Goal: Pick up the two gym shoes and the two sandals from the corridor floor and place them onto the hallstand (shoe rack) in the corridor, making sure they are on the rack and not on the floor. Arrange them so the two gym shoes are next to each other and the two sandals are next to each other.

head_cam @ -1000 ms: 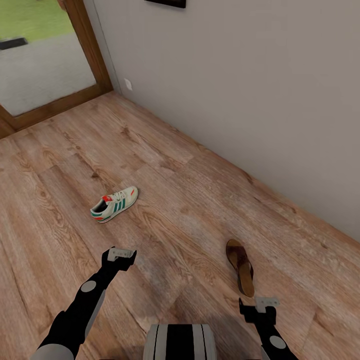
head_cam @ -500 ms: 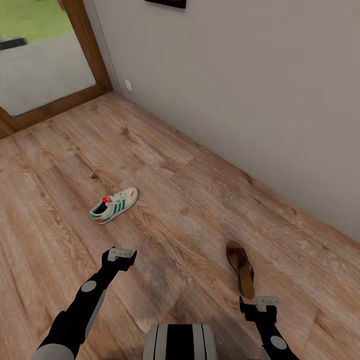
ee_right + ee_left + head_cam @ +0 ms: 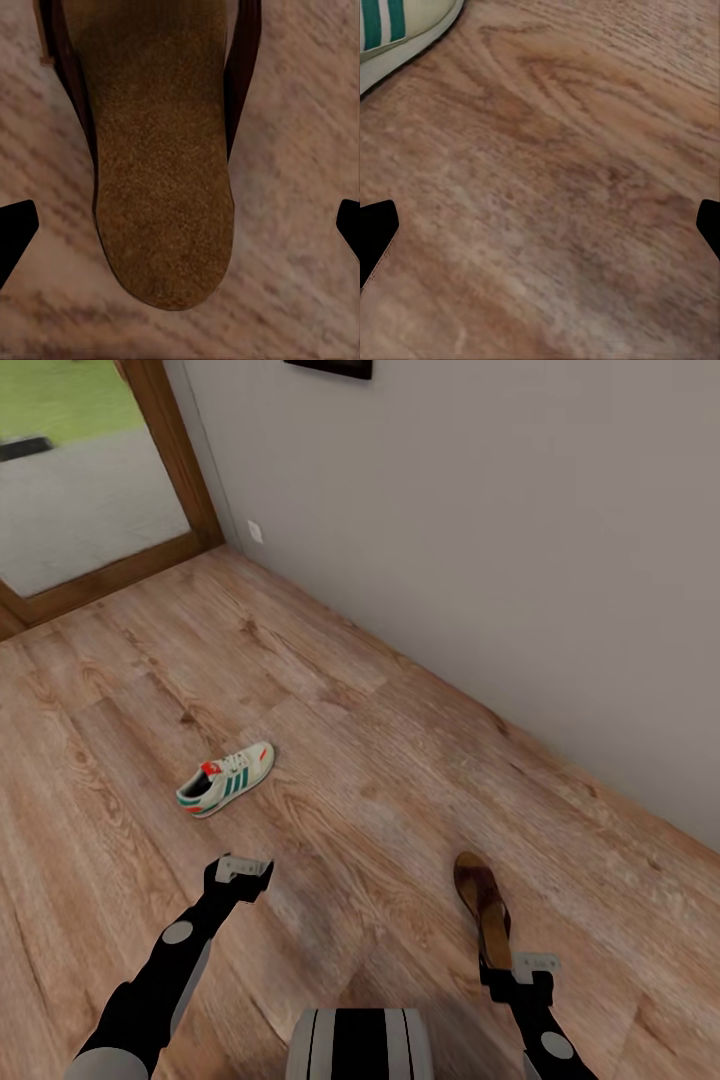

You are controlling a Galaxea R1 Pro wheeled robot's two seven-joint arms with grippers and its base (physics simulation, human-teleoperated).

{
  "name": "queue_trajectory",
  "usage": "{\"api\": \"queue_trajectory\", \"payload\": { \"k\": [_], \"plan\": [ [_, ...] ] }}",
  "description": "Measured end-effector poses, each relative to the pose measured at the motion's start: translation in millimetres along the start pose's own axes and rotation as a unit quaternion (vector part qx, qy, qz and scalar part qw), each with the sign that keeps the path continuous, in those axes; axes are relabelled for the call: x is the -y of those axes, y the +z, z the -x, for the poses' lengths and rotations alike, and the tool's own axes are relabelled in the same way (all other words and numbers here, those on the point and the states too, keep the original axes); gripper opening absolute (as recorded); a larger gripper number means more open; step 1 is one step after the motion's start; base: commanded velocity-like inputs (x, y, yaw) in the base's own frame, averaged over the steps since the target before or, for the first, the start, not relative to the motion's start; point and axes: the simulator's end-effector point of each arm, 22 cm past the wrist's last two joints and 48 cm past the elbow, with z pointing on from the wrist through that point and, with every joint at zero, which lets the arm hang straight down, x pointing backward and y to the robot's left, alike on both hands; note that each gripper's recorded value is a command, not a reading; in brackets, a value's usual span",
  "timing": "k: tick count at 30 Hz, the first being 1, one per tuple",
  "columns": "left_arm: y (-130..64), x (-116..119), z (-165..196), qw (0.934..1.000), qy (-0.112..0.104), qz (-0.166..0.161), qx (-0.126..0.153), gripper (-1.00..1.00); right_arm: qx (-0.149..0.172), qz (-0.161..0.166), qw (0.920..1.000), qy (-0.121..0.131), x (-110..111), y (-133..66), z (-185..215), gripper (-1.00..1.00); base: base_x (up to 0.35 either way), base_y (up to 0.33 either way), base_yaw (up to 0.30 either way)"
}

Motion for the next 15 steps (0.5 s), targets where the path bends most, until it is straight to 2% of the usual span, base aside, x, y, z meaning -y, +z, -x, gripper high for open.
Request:
{"api": "queue_trajectory", "payload": {
  "k": [15],
  "plan": [
    [0.2,0.1,-0.4,1.0,0.0,0.0,0.0,1.0,0.001,0.0,1.0,0.0,0.8,0.6,0.9,1.0,0.025,0.0,0.0]
  ]
}}
